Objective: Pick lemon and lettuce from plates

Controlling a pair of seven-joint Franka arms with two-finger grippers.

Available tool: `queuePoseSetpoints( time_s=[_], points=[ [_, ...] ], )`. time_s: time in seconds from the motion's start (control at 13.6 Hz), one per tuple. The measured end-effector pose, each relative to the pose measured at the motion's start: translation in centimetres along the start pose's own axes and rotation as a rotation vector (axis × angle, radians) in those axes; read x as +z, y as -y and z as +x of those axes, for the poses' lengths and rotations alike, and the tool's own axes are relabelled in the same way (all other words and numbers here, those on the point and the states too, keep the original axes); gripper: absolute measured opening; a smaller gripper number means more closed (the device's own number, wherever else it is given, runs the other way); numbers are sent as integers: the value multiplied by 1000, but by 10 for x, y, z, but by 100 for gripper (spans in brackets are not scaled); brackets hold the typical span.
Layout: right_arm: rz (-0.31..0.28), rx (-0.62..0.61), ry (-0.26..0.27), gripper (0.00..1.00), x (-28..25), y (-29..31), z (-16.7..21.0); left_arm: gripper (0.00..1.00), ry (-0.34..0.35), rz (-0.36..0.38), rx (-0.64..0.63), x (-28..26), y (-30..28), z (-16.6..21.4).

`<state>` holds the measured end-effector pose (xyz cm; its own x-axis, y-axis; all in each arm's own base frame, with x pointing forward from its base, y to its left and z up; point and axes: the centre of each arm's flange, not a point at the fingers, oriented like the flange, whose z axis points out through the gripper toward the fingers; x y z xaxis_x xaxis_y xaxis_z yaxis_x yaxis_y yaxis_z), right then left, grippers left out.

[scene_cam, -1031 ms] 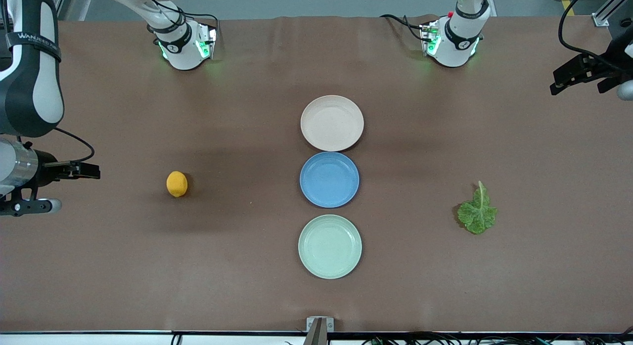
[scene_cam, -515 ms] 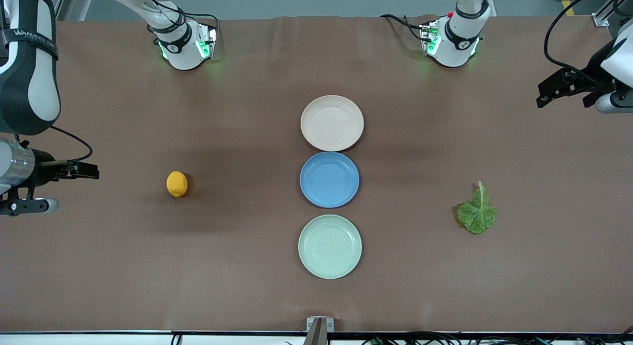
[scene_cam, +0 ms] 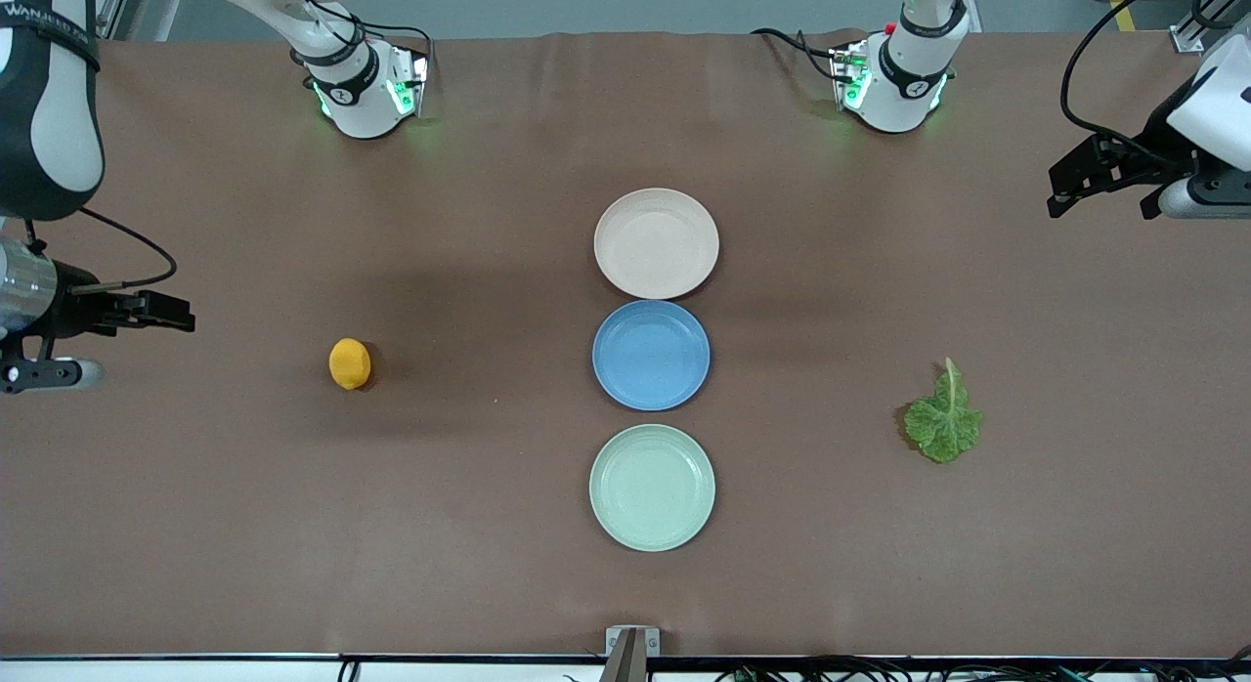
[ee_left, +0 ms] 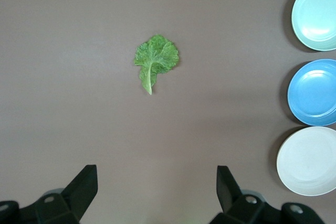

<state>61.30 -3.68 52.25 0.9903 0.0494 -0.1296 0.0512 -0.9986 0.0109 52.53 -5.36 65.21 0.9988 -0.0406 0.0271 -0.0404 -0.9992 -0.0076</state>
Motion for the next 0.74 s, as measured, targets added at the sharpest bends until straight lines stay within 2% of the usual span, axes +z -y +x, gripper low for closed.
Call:
queuePoseSetpoints(
  time_s=[0.37,0.74],
  points=[
    [6,1,-41,100,-19,1,-45,100,3,1,0,1,0,-1],
    [6,1,-73,100,-38,2,-62,100,-1,0,-3,1,1,-1]
  ],
)
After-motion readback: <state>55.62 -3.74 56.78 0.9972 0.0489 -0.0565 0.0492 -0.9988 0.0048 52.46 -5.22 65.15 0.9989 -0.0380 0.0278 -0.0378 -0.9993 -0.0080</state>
